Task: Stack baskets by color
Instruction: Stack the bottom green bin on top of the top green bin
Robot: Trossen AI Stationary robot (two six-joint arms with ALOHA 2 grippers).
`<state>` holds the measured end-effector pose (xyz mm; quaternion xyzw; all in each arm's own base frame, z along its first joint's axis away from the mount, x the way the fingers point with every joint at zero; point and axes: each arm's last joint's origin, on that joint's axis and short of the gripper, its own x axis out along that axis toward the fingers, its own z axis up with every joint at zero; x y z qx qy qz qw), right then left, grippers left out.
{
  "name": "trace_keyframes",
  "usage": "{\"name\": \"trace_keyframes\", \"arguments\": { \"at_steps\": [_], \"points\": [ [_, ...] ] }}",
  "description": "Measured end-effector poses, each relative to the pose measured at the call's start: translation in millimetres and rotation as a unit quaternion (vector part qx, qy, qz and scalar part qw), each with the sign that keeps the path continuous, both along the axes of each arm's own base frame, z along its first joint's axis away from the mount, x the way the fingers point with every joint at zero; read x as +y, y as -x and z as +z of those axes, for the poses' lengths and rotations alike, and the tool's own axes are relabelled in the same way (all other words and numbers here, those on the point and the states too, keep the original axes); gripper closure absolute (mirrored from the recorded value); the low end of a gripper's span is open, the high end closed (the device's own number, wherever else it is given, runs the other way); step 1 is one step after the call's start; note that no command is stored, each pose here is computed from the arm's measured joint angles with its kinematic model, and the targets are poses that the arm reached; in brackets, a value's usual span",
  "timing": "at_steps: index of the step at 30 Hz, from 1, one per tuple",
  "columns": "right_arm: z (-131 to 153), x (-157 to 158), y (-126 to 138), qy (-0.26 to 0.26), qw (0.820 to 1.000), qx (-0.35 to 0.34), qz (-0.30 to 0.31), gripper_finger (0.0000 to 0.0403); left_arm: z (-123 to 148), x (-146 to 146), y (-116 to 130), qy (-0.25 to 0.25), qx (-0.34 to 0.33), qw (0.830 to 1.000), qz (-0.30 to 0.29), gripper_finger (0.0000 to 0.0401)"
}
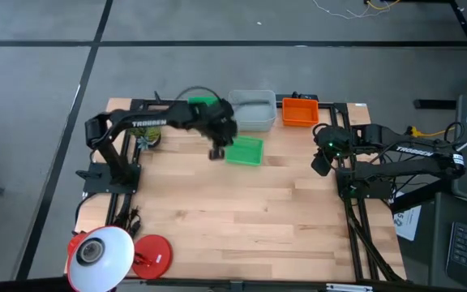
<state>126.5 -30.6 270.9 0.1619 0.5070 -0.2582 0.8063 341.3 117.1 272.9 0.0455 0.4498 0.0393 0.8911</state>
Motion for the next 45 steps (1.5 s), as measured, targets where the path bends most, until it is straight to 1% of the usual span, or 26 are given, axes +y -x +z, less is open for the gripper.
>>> {"name": "trace_keyframes", "arguments": {
  "at_steps": [1,3,7,10,12,13,15,21,27,32,35,37,41,45],
  "points": [
    [0,0,0,0.0,1.0,0.0,0.0,0.0272,0,-10,-6,0.005,-0.014,1.0,-0.011,0.0327],
    [0,0,0,0.0,1.0,0.0,0.0,0.0272,-2,-29,-21,-0.003,-0.041,0.998,-0.037,0.0327],
    [0,0,0,0.001,1.0,0.0,-0.002,0.0272,-20,-58,-46,-0.008,-0.06,0.995,-0.077,0.0316],
    [0,0,0,-0.001,1.0,-0.003,-0.013,0.0272,-33,-73,-56,-0.006,-0.055,0.994,-0.097,0.0302],
    [0,0,0,-0.001,1.0,-0.002,-0.013,0.0272,-42,-78,-61,-0.023,-0.048,0.994,-0.091,0.0293],
    [0,0,0,-0.001,1.0,-0.002,-0.013,0.0272,-47,-78,-61,-0.034,-0.035,0.995,-0.082,0.029],
    [0,0,0,-0.001,1.0,-0.002,-0.013,0.0272,-53,-77,-66,-0.055,-0.031,0.996,-0.065,0.0282],
    [0,0,0,0.0,1.0,-0.002,-0.014,0.0272,-83,-67,-72,-0.046,0.008,0.998,-0.042,0.0273],
    [0,0,1,-0.002,1.0,-0.001,-0.013,0.0272,-102,-57,-74,-0.063,0.035,0.997,-0.028,0.0274],
    [0,0,1,-0.002,1.0,0.0,-0.012,0.0272,-103,-58,-75,-0.075,0.037,0.996,-0.032,0.0275],
    [0,0,1,-0.003,1.0,0.0,-0.011,0.0272,-97,-60,-74,-0.079,0.032,0.996,-0.032,0.0275],
    [0,0,1,-0.003,1.0,0.001,-0.011,0.0272,-91,-62,-73,-0.091,0.027,0.995,-0.026,0.0275],
    [0,0,1,-0.003,1.0,0.001,-0.011,0.0272,-91,-65,-72,-0.113,0.036,0.993,-0.016,0.0275],
    [0,0,1,-0.003,1.0,0.001,-0.011,0.0272,-89,-70,-73,-0.125,0.033,0.991,-0.027,0.0275]
  ]
}}
